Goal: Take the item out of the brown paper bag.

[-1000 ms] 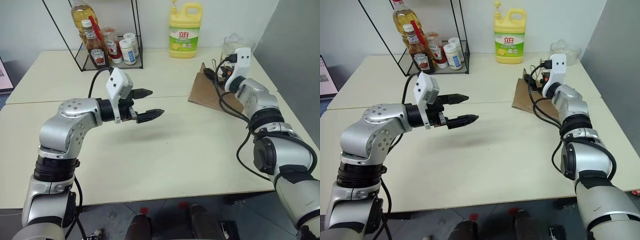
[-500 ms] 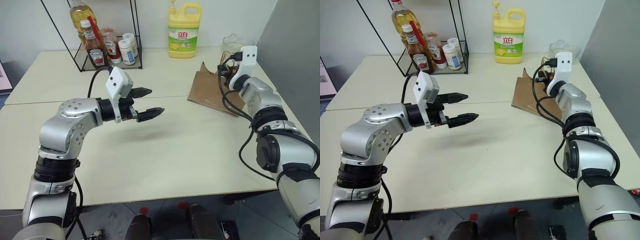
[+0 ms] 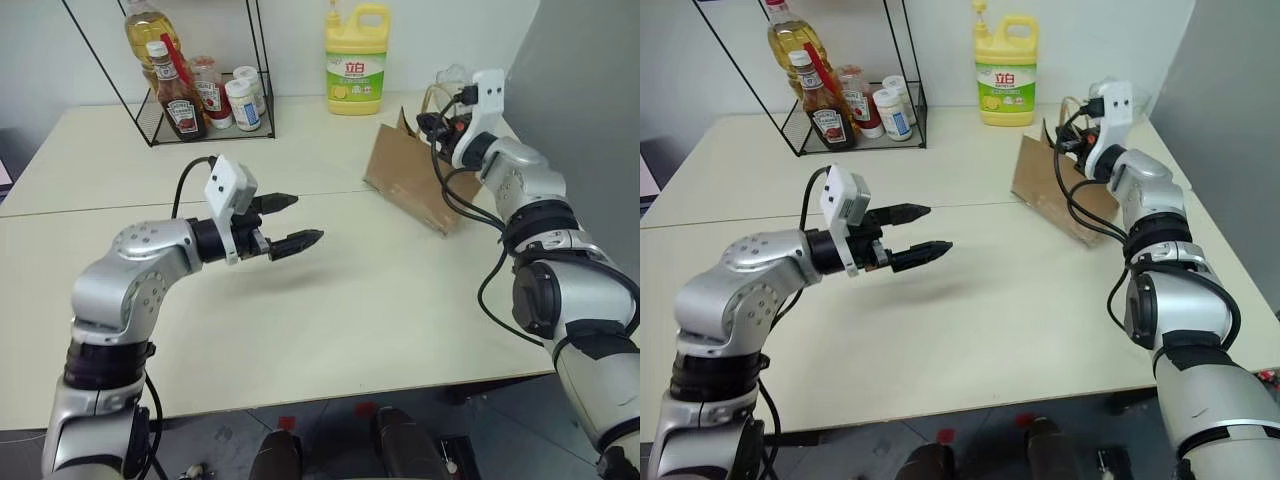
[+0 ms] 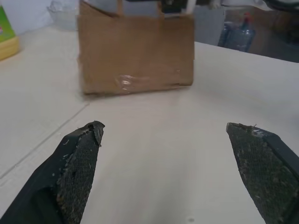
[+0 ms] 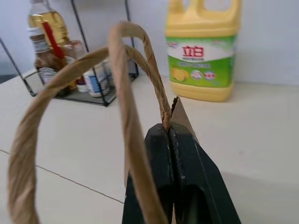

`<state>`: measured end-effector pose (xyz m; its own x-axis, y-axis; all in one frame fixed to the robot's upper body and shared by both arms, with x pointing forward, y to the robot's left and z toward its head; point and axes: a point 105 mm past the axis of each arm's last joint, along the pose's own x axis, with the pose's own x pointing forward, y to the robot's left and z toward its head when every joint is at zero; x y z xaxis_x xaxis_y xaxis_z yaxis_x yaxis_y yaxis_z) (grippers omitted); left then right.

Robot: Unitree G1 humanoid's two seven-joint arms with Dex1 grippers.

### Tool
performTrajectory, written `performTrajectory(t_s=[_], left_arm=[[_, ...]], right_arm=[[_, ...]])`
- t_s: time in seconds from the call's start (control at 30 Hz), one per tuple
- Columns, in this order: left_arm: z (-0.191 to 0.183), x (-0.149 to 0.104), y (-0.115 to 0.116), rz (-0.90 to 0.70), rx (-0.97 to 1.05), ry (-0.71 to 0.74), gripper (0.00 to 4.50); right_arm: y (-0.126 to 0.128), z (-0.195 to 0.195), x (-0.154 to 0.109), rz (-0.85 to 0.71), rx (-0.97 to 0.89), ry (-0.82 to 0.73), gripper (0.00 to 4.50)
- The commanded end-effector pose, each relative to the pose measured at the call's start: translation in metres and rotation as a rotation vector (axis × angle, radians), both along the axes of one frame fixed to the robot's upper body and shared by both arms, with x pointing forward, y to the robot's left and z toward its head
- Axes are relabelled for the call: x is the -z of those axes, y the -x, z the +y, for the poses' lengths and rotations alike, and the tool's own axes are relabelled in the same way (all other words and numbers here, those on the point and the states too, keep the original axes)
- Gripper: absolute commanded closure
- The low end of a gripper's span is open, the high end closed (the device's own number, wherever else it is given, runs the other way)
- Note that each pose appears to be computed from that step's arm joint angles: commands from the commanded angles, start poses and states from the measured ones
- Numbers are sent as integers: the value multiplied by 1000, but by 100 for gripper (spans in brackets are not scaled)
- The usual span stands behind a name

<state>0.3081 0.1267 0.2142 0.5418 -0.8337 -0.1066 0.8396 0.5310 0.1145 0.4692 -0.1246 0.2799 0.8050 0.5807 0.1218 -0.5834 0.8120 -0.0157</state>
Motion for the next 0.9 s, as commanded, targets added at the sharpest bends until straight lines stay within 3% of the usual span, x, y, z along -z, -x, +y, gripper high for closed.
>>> performTrajectory(t_s=[0.03,0.43,0.6,0.9], left_arm=[[-6,-14,18,-51,-5,37,0],[23,15,47,-51,-414,167,0],[28,31,62,-34,-546,205,0],[44,34,68,-43,-681,250,0]], right_arm=[[15,31,-49,-146,-132,5,448],[56,140,-26,-152,-589,103,448],[69,166,-13,-151,-701,135,448],[89,184,9,-164,-867,215,448]])
